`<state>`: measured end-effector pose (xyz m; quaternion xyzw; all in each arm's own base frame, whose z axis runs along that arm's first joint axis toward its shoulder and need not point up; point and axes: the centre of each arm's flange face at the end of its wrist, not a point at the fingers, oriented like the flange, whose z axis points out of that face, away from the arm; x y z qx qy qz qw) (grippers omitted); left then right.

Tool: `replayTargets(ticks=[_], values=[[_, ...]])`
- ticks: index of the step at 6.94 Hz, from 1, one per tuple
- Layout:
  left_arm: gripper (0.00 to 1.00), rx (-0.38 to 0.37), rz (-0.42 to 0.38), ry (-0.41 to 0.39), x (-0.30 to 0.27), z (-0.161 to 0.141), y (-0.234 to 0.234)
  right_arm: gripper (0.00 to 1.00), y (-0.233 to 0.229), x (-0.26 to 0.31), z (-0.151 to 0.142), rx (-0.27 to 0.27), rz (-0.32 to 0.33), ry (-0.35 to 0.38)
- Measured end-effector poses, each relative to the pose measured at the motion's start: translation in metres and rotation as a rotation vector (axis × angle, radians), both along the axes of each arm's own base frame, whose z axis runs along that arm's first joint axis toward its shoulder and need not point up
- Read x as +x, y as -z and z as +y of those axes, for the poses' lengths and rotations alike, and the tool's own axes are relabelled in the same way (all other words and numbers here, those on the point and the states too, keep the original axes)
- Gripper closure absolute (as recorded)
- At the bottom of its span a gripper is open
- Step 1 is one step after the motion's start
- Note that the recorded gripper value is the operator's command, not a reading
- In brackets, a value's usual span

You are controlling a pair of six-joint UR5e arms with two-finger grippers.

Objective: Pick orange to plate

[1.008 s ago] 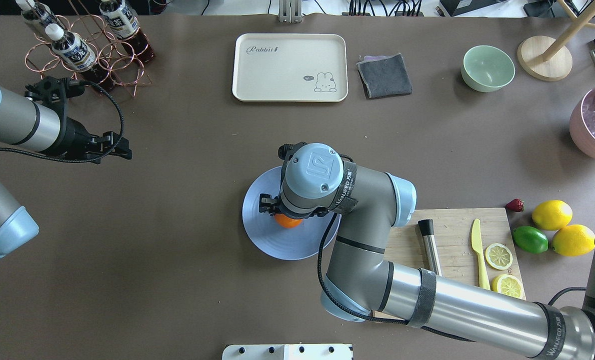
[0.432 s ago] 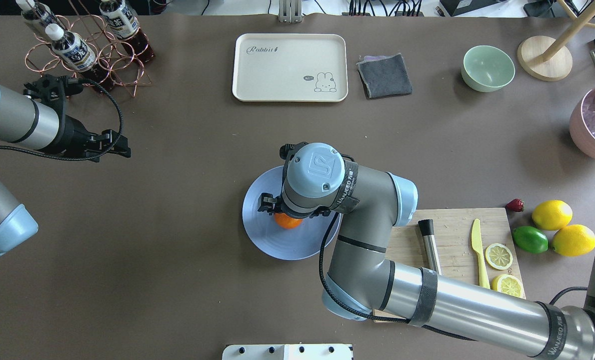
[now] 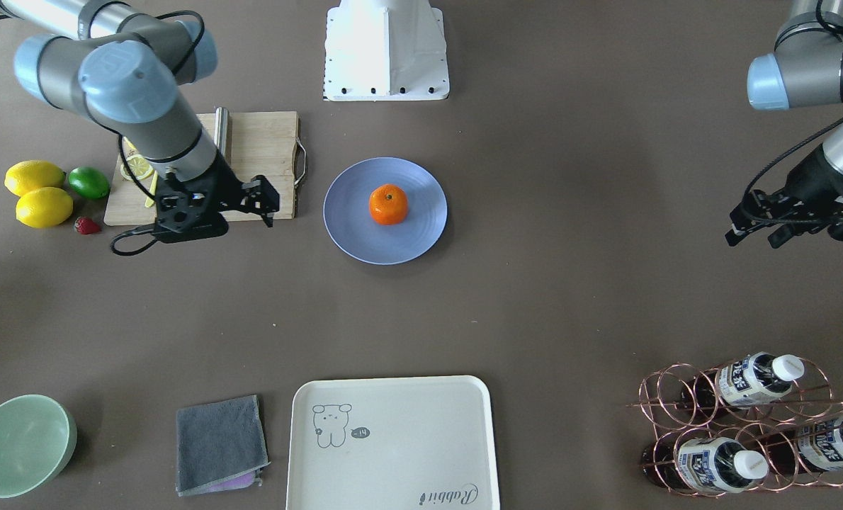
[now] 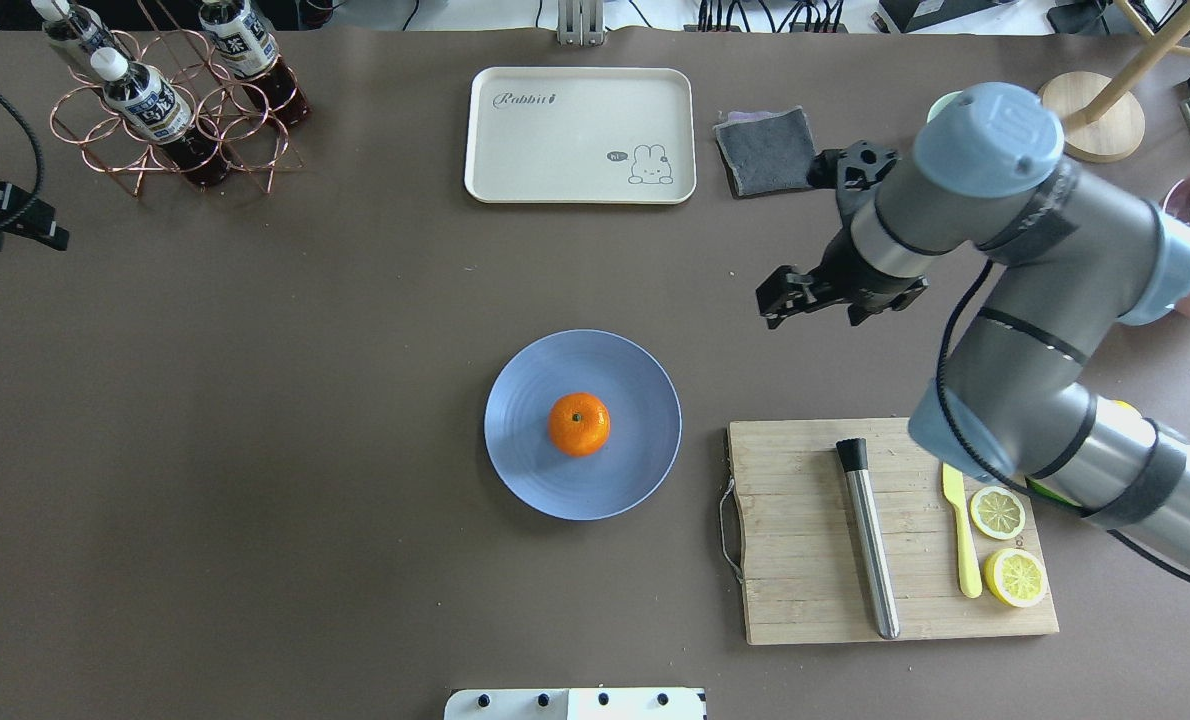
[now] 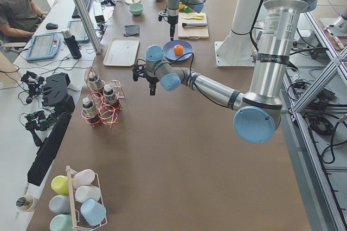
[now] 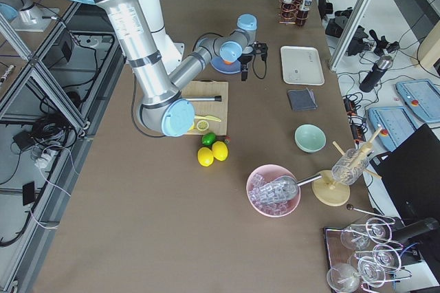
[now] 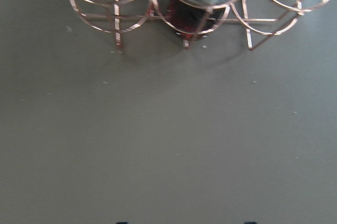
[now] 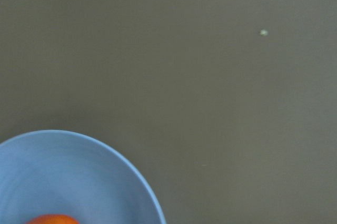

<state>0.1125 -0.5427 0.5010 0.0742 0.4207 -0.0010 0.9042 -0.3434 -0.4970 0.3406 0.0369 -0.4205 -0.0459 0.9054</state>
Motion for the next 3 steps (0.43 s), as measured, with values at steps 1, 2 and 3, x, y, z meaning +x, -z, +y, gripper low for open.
replayTargets(ticks=[1, 2, 3], values=[[0.04, 0.009, -0.046, -0.049, -0.067, -0.005, -0.023, 0.00, -0.050, 0.075, -0.015, 0.040, 0.022, 0.037], [0.04, 0.008, -0.055, -0.088, -0.131, -0.002, -0.046, 0.00, -0.102, 0.143, -0.018, 0.082, 0.053, 0.074], [0.03, 0.005, -0.032, -0.109, -0.189, 0.008, -0.080, 0.00, -0.158, 0.210, -0.009, 0.119, 0.096, 0.115]])
